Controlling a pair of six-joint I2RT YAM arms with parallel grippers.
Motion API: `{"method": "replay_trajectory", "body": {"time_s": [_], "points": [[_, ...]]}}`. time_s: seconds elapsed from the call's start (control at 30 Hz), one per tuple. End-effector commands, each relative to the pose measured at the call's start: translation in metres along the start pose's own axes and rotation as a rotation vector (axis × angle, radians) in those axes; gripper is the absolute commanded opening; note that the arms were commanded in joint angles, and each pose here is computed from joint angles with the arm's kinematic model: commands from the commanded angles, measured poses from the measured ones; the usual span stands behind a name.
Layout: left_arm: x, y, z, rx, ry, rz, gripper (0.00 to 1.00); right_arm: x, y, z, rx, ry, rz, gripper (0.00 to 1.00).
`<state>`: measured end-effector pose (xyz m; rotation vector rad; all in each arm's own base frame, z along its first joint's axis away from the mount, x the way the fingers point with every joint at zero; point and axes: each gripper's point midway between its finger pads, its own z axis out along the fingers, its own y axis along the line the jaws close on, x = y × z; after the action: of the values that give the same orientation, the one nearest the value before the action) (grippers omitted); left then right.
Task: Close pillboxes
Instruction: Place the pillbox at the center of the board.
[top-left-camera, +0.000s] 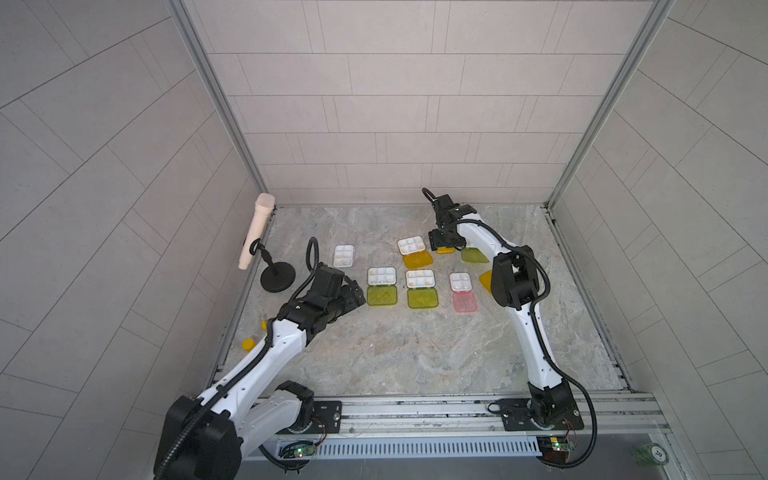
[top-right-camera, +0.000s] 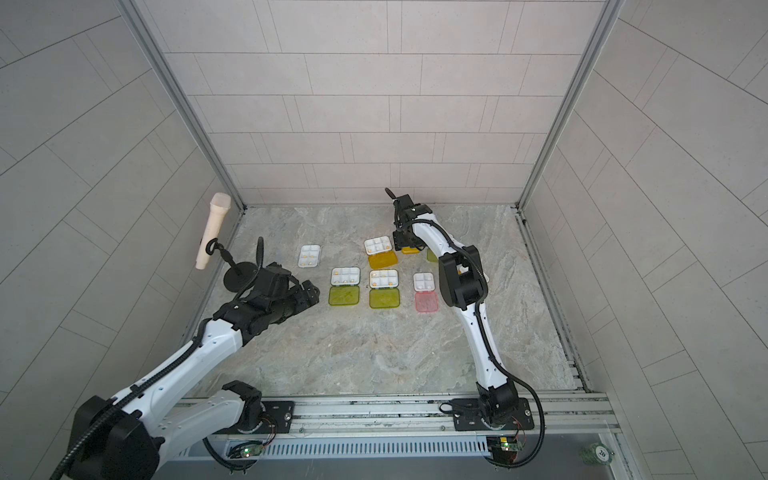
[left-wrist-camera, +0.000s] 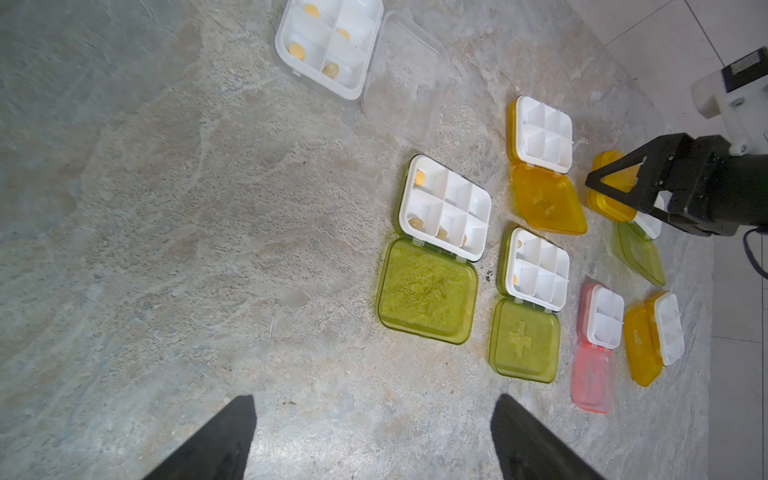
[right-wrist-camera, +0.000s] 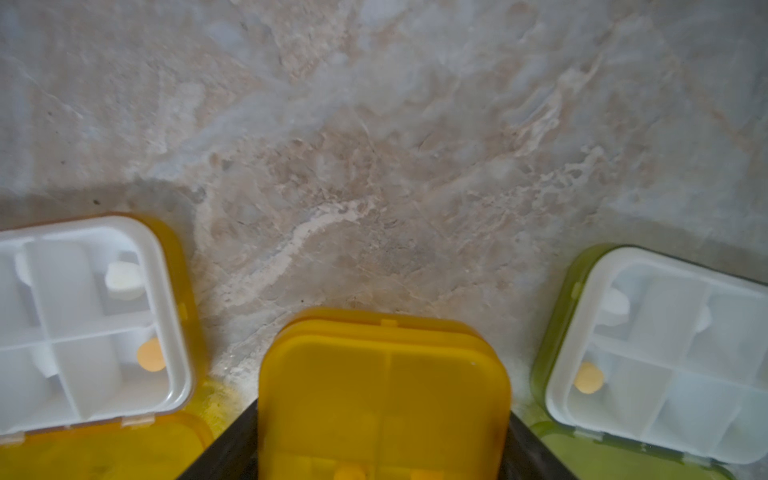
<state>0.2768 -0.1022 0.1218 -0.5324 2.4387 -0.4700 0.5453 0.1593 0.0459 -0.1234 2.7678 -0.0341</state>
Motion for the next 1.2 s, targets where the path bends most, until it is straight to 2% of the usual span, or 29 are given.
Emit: {"method": "replay_trajectory", "body": {"time_s": [0.0,0.23,0.53,0.87,1.03,1.17], "points": [[-0.015,-0.009,-0.008,0.019,-0.041,0.004,0.93,0.007,-0.001,0.004,-0.003,0.039,-0.023,0.8],[-0.014,-0.009,-0.01,0.014,-0.029,0.006,0.93,0.014,-0.006,0.012,0.028,0.071,-0.028,0.81],[-0.013,-0.013,-0.01,0.027,-0.015,0.002,0.93,0.012,0.003,0.005,-0.027,0.074,-0.01,0.88],[-0.03,-0.028,-0.032,0.054,-0.049,0.046,0.93,-0.008,-0.001,-0.072,-0.014,-0.046,0.017,0.9],[-0.057,-0.055,-0.052,0.091,-0.09,0.104,0.93,0.005,-0.01,-0.107,0.007,-0.114,0.037,0.9],[-0.081,-0.081,-0.055,0.133,-0.125,0.11,0.93,0.028,-0.011,-0.12,-0.008,-0.124,0.053,0.91]]}}
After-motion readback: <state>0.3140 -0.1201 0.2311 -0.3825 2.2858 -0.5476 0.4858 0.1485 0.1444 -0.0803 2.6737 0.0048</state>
